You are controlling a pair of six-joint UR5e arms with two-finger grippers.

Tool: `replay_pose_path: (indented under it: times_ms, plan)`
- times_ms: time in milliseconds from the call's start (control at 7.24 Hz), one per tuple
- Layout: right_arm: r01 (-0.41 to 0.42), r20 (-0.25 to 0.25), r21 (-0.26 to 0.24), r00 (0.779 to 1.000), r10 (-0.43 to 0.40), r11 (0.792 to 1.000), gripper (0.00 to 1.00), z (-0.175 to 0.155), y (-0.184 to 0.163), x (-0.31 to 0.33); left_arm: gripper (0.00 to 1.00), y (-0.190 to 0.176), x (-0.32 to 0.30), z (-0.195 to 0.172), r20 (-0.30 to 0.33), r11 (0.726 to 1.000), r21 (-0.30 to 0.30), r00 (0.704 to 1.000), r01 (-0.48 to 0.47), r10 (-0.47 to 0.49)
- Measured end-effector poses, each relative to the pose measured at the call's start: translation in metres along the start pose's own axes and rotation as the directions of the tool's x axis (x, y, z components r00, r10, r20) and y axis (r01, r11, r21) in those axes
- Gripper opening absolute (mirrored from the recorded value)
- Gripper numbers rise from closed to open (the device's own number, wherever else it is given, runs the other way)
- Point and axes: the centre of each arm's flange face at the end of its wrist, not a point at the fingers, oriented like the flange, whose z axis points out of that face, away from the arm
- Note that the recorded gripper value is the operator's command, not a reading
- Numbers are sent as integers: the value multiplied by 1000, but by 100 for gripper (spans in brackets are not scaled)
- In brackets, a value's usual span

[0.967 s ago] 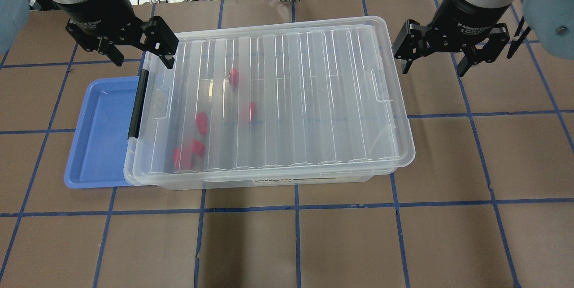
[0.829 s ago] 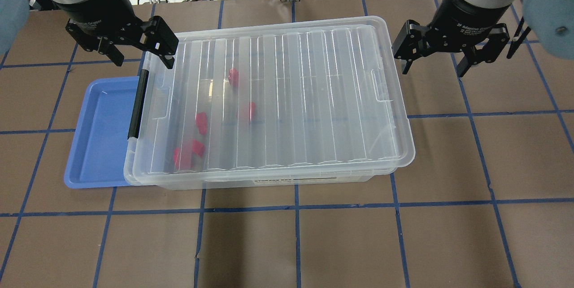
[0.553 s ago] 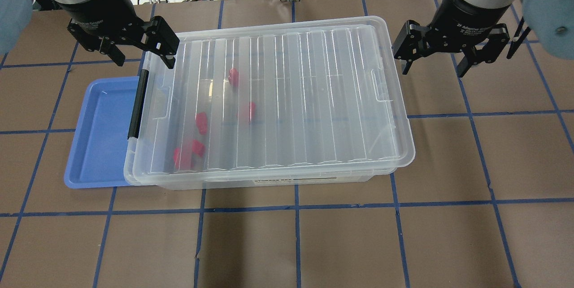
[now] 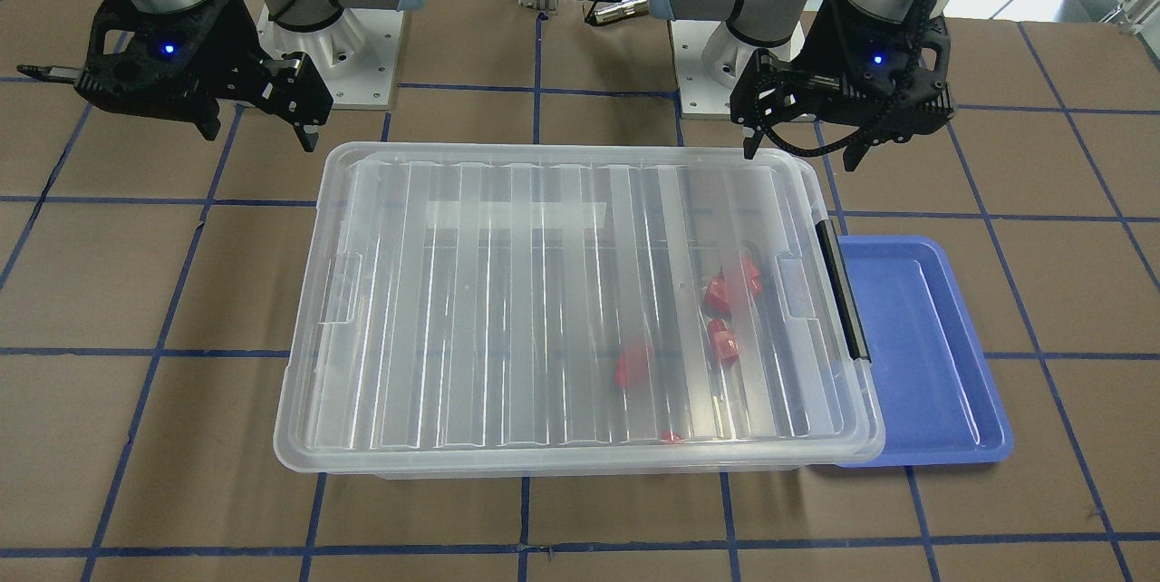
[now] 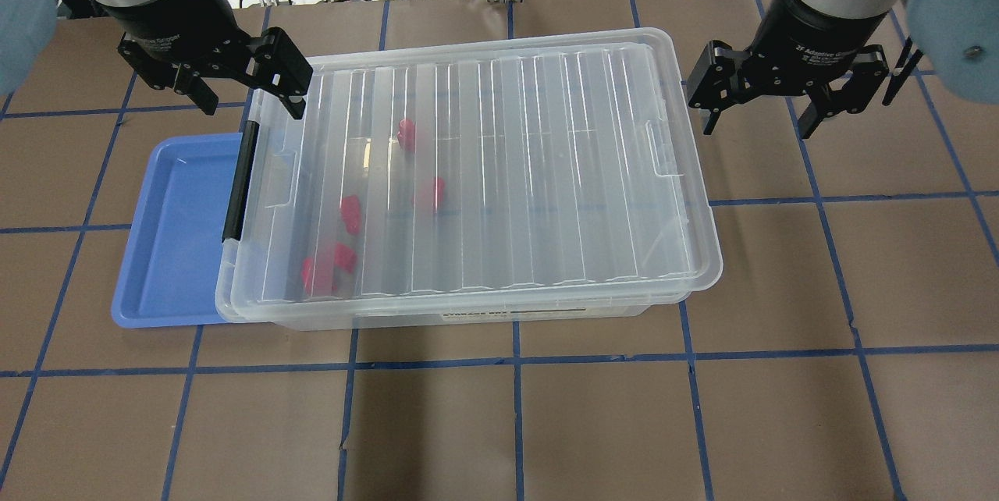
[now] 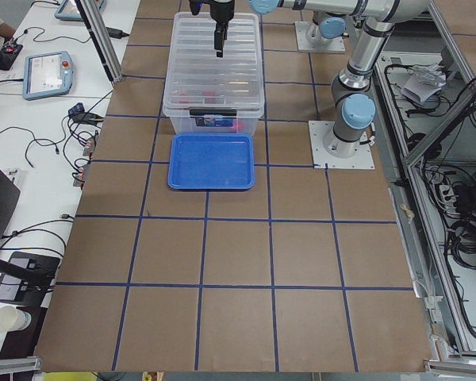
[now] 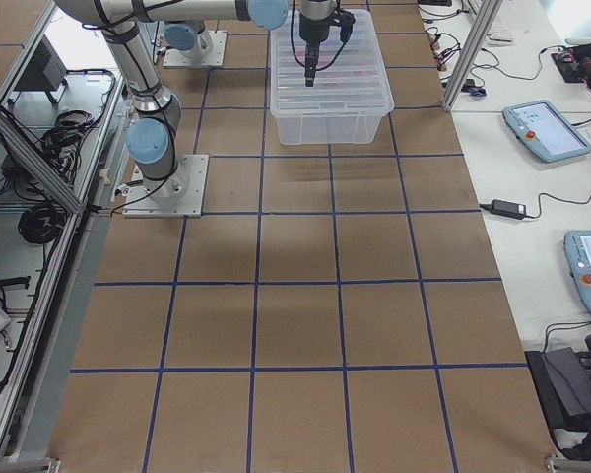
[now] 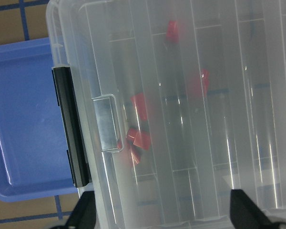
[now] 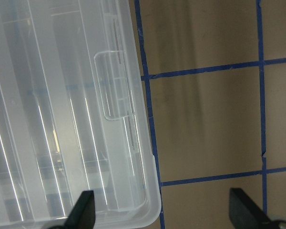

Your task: Place red block in blue tray from box

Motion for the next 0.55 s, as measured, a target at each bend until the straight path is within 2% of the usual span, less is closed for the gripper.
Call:
replay_pose_path:
  times_ms: [553]
  plan:
    - [0,-4,-23,1000,0,1000,100,6,-1,0,100,-2,-1,0,1,1000,7,1000,1,-1]
